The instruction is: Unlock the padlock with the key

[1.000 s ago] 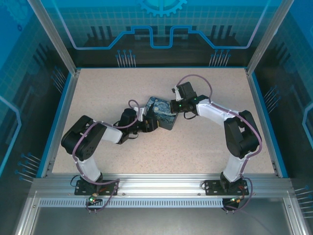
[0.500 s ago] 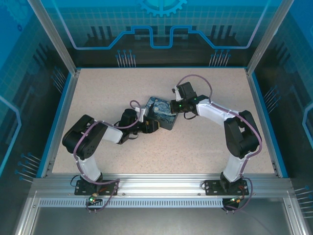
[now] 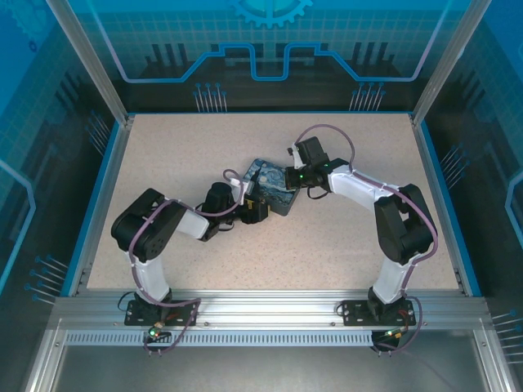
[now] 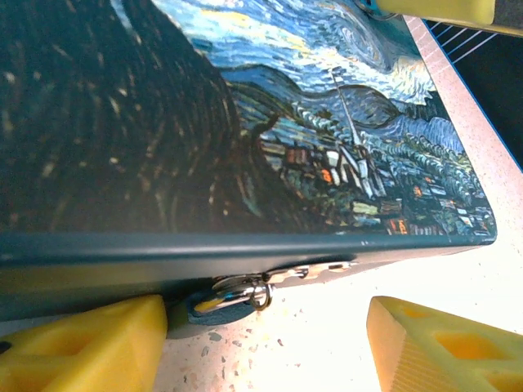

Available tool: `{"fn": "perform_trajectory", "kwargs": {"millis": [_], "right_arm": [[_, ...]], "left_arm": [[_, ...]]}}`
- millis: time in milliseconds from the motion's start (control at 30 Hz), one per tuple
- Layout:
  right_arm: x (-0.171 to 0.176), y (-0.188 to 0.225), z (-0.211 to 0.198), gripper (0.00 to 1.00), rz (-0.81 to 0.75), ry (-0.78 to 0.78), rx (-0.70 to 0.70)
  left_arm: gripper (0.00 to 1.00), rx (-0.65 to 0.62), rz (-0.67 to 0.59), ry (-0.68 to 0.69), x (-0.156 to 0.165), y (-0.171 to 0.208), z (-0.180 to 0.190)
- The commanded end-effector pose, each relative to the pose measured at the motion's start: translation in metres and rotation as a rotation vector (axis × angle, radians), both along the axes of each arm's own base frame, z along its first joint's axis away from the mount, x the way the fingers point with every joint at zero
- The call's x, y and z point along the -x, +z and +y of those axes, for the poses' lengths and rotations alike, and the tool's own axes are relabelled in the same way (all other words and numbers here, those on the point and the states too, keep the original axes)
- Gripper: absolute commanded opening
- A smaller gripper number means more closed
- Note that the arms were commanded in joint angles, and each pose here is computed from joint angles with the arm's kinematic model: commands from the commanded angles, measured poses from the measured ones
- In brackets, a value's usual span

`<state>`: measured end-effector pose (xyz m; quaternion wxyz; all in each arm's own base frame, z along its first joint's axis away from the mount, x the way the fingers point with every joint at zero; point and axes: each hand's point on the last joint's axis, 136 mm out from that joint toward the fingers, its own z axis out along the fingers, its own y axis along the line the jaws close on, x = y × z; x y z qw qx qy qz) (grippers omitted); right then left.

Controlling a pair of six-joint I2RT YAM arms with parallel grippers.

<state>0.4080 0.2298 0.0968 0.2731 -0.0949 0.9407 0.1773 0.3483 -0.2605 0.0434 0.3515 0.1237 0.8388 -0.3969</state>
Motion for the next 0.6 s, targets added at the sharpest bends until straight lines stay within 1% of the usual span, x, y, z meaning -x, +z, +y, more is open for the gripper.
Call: {"fn": "perform_trajectory", "kwargs": {"millis": [0,233,433,567], "right_arm": [[0.017,-0.027,-0.008,0.01,0.103,-0.001,0.058],[0.017,-0.026,-0.008,0.01,0.100,0.001,0.057],[0.016,-0.026,-0.007,0.01,0.099,0.003,0.054],[0.016,-0.025,-0.006,0.01,0.098,0.003,0.051]], "left_arm": [[0.65,-0.017,-0.002,-0.059,0.010,-0.012,-0.009],[0.56,0.013,-0.010,-0.074,0.009,-0.003,-0.014],[0.54,0.063,0.001,-0.096,0.009,0.014,-0.021],[0.54,0.063,0.026,-0.101,0.007,0.013,-0.023]]}}
